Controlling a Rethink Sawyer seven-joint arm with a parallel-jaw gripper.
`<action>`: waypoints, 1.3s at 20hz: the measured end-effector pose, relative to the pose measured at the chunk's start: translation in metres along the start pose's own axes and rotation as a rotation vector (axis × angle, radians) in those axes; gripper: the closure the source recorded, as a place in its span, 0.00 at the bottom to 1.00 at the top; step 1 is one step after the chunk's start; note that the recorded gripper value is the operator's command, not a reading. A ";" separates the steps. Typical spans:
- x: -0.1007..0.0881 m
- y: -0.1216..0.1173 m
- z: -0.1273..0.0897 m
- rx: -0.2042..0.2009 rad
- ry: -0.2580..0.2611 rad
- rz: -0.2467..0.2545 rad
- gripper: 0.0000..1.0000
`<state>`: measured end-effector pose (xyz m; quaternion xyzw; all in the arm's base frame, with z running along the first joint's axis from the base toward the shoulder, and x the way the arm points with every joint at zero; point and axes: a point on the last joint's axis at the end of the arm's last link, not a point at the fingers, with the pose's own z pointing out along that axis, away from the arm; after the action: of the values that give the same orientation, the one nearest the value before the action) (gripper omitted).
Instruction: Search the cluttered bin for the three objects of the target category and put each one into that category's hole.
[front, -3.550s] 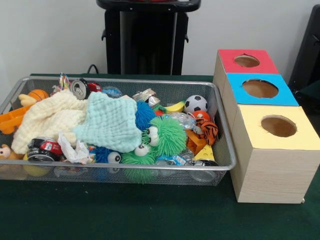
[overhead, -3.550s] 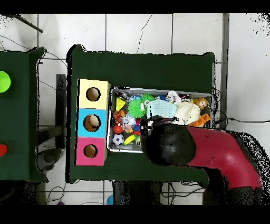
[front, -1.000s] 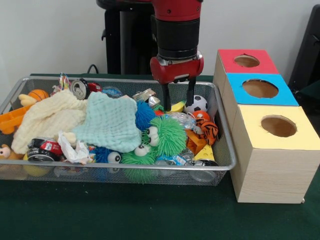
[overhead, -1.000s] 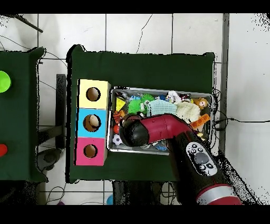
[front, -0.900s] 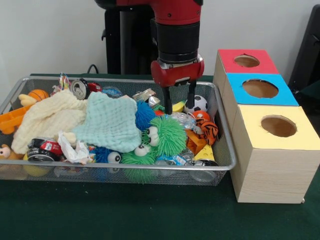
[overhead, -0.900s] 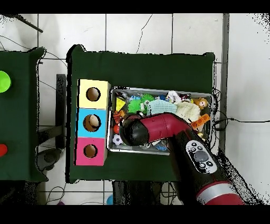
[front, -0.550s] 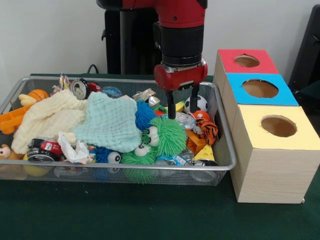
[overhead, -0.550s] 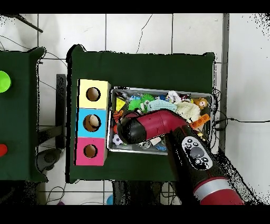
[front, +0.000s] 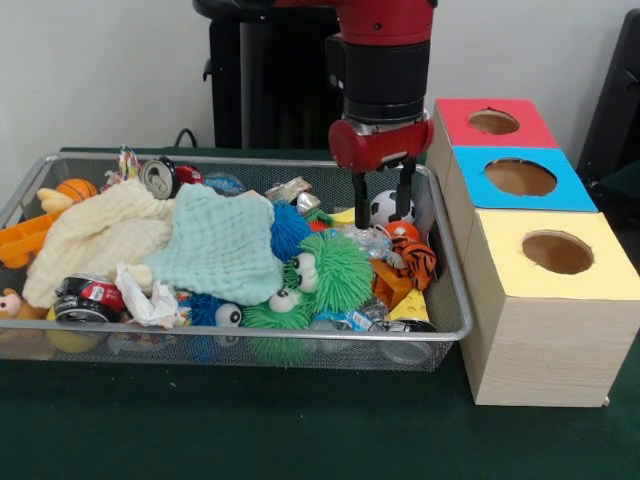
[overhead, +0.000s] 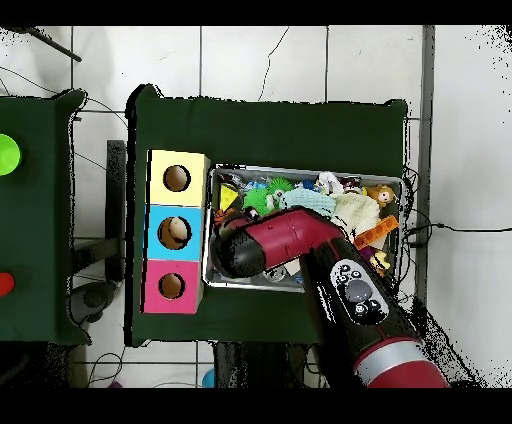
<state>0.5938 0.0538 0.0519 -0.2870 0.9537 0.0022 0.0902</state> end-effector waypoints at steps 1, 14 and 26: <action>0.001 0.002 -0.002 0.000 0.000 -0.003 0.00; 0.024 0.035 -0.011 -0.011 -0.028 -0.054 0.00; 0.036 0.066 -0.006 0.009 -0.112 -0.141 0.00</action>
<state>0.5267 0.0890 0.0485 -0.3525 0.9246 0.0075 0.1445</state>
